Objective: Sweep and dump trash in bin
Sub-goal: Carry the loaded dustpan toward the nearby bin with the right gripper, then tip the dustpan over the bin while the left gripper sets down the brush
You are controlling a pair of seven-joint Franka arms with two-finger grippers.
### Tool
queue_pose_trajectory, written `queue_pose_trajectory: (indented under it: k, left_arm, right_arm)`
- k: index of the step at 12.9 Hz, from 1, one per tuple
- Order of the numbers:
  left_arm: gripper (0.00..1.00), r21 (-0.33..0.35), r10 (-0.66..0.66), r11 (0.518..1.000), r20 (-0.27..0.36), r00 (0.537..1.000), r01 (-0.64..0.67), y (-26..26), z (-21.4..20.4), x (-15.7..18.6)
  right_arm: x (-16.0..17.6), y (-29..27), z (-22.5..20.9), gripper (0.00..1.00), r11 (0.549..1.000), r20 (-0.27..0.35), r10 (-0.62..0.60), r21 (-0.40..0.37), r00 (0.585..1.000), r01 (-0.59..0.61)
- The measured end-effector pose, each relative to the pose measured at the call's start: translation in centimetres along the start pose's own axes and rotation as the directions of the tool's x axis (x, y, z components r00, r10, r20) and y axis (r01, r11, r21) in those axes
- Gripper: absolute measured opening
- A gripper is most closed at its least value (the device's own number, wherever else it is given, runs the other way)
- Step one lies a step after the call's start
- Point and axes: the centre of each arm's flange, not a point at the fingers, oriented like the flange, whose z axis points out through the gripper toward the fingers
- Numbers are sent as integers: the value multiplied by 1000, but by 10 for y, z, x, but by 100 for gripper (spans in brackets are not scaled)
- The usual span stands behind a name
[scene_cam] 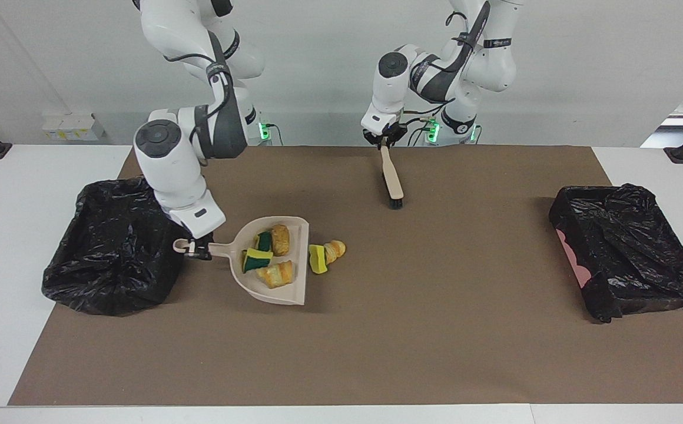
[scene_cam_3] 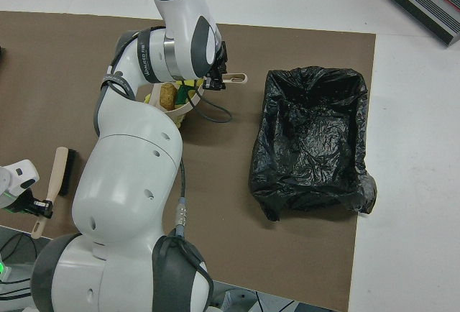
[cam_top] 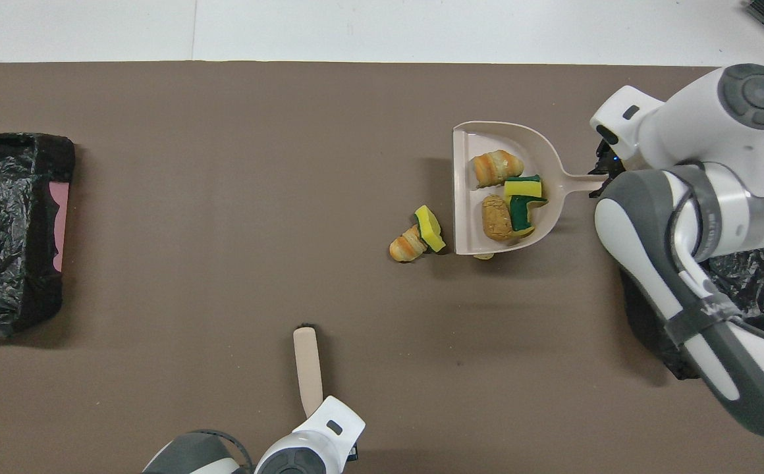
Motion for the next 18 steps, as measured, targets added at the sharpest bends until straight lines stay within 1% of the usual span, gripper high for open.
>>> queue_pose_trajectory:
  k: [3, 5, 7, 9, 10, 11, 12, 14, 15, 16, 18]
  left_arm:
    - [27, -4, -4, 1000, -3, 1000, 4, -1, 0, 2]
    - [44, -4, 4, 1000, -2, 1000, -4, -3, 0, 5]
    - [50, -6, 39, 999, 2, 999, -39, -9, 0, 14]
    - [73, -19, 70, 997, 0, 998, -70, -12, -6, 30]
    - [84, -36, 71, 997, -6, 997, -71, -12, -16, 45]
    - [96, -57, 73, 996, -15, 997, -74, -14, -32, 65]
    - [100, -79, 82, 993, -27, 996, -84, -20, -53, 87]
    - [100, -114, 113, 986, -67, 991, -120, -39, -98, 128]
    - [100, -119, 133, 982, -95, 987, -144, -53, -124, 146]
    - [100, -118, 151, 979, -119, 981, -165, -67, -150, 163]
    - [100, -118, 177, 974, -146, 973, -194, -97, -199, 190]
  right_arm:
    - [-42, 4, -11, 33, 1000, 5, 19, 8, 1000, -20]
    - [-64, 4, -19, 33, 999, 10, 37, 27, 999, -37]
    - [-96, 3, -32, 33, 998, 14, 44, 42, 999, -44]
    - [-137, -2, -51, 33, 998, 18, 49, 45, 999, -50]
    - [-155, -6, -60, 33, 998, 25, 49, 48, 998, -51]
    - [-174, -12, -71, 33, 998, 43, 42, 49, 998, -44]
    - [-192, -19, -80, 33, 998, 70, 30, 48, 997, -34]
    - [-231, -33, -92, 33, 999, 117, 5, 52, 993, -11]
    - [-250, -40, -95, 33, 998, 152, -9, 62, 988, -1]
    - [-264, -45, -96, 33, 997, 202, -25, 80, 979, 9]
    - [-277, -48, -97, 33, 993, 313, -59, 118, 948, 22]
